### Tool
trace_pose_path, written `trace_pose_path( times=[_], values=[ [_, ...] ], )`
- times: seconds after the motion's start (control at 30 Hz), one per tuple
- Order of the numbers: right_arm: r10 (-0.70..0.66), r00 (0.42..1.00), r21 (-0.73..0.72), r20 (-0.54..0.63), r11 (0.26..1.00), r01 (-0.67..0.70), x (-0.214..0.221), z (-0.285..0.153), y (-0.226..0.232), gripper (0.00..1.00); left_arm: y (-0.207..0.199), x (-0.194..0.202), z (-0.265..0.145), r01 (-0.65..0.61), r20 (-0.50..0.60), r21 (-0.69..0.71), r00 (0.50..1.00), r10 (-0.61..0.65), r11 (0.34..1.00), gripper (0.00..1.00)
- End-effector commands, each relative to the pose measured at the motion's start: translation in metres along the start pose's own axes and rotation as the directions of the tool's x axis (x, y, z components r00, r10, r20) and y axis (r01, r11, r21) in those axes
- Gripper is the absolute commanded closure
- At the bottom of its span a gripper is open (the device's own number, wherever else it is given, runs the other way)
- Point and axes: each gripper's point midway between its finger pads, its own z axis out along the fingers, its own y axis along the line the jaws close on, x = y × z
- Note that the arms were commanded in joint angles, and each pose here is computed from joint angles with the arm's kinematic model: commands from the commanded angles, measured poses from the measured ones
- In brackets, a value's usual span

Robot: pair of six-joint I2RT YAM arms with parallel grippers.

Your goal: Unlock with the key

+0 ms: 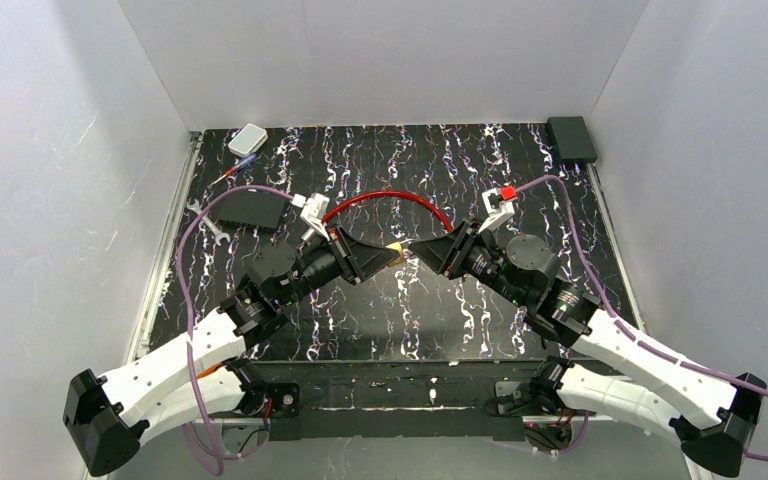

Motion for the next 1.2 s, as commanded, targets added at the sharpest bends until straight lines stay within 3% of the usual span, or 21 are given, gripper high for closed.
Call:
trace_pose_path(
  times=[0.0,0.13,0.43,0.63,0.93,1.17],
  values=[
    [0.001,0.996,-0.078,0.091,0.997,0.006,-0.03,-0.006,0.027,0.69,-0.025,-0.017,-0.005,-0.021,0.038,0.073,0.999,0.018,0.997,1.0],
    [0.011,0.996,-0.062,0.084,0.998,-0.006,-0.026,-0.004,0.023,0.74,-0.027,-0.014,-0.005,-0.065,0.018,0.094,0.998,0.063,0.993,1.0],
    [0.082,0.993,-0.001,0.081,0.997,-0.082,-0.027,-0.004,0.015,0.98,-0.03,-0.012,-0.012,-0.309,0.024,0.146,0.951,0.308,0.94,1.0],
    [0.141,0.988,0.001,0.06,0.99,-0.141,-0.026,-0.004,0.019,0.99,-0.029,-0.009,-0.013,-0.414,0.025,0.171,0.909,0.416,0.894,1.0],
    [0.236,0.97,0.236,-0.055,0.947,-0.216,0.0,0.002,-0.009,0.98,-0.027,-0.012,-0.021,-0.59,0.074,0.182,0.806,0.587,0.787,1.0],
    [0.231,0.972,0.262,-0.044,0.941,-0.212,-0.002,0.002,-0.013,0.35,-0.014,-0.008,-0.026,-0.652,0.038,0.152,0.755,0.655,0.743,1.0]
  ],
)
